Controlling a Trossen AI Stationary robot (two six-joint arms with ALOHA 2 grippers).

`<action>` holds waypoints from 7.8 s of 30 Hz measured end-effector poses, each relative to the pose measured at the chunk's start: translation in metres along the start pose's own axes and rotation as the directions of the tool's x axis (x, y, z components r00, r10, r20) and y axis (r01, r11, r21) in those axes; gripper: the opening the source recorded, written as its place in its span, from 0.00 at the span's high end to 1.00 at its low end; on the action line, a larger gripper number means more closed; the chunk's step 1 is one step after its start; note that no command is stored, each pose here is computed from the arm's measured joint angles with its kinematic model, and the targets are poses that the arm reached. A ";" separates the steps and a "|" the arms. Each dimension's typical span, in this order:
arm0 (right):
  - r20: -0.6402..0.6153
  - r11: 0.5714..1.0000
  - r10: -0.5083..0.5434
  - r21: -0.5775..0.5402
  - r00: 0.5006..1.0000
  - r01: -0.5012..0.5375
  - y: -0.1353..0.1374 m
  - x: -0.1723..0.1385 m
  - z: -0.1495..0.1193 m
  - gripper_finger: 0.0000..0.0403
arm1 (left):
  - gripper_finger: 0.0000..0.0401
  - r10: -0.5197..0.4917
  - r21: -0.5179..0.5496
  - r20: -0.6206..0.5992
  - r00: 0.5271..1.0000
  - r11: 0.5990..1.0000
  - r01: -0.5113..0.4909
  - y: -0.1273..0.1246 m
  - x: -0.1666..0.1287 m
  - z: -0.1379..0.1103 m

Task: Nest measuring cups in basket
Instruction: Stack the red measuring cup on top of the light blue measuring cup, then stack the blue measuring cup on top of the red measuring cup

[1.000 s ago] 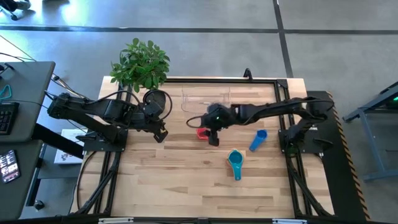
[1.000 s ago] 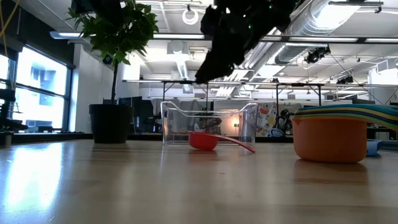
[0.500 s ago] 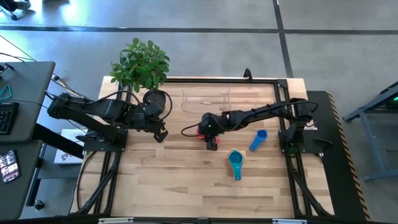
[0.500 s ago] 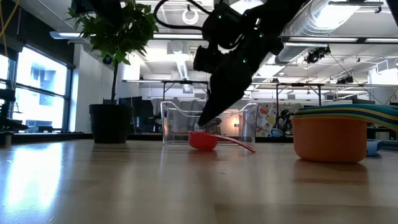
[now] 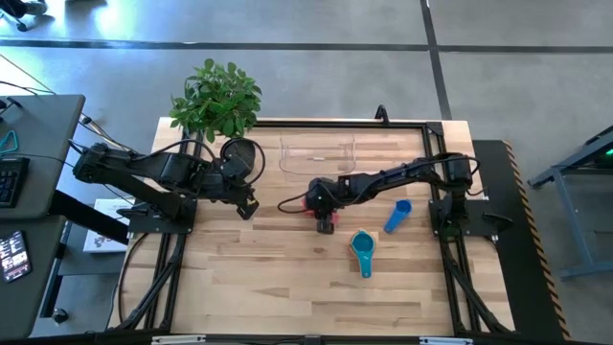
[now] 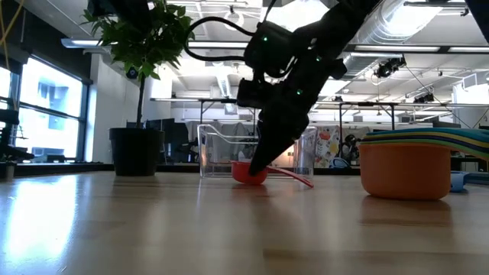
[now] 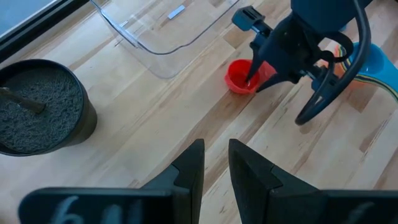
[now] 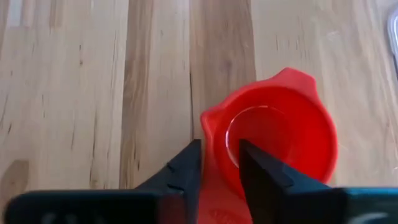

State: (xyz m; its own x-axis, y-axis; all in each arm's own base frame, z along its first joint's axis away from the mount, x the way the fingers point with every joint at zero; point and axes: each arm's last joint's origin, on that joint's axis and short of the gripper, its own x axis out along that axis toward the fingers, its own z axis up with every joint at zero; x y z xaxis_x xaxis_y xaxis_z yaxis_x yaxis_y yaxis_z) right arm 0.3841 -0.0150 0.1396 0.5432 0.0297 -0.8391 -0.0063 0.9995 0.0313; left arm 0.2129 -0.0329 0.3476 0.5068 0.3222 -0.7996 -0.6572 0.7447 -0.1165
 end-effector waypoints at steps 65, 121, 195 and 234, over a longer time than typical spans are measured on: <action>-0.207 0.386 -0.249 0.875 0.946 0.293 0.088 -0.158 -0.037 1.00 | 0.84 -0.006 0.011 -0.002 1.000 1.000 0.006 0.000 0.000 0.000; -0.349 0.395 -0.188 0.829 0.918 0.396 0.159 -0.127 -0.016 1.00 | 0.84 -0.006 0.112 -0.001 1.000 0.994 0.006 0.000 0.000 0.000; -0.442 0.396 0.014 0.826 0.897 0.401 0.187 -0.078 -0.025 0.82 | 0.84 -0.007 0.132 -0.008 1.000 0.991 0.008 0.000 0.000 0.000; -0.244 0.373 -0.246 0.869 0.938 0.324 0.137 -0.183 -0.013 0.82 | 0.84 0.049 0.255 0.057 0.997 0.965 -0.062 0.003 0.002 0.005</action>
State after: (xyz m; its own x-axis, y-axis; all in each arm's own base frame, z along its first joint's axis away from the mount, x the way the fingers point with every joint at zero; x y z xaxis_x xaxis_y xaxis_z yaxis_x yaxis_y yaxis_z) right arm 0.2733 0.1164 0.2902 0.3066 -0.2155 -0.9271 0.9034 0.3726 0.2122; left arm 0.2142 -0.0273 0.3488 0.5048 0.3912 -0.7695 -0.5232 0.8477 0.0878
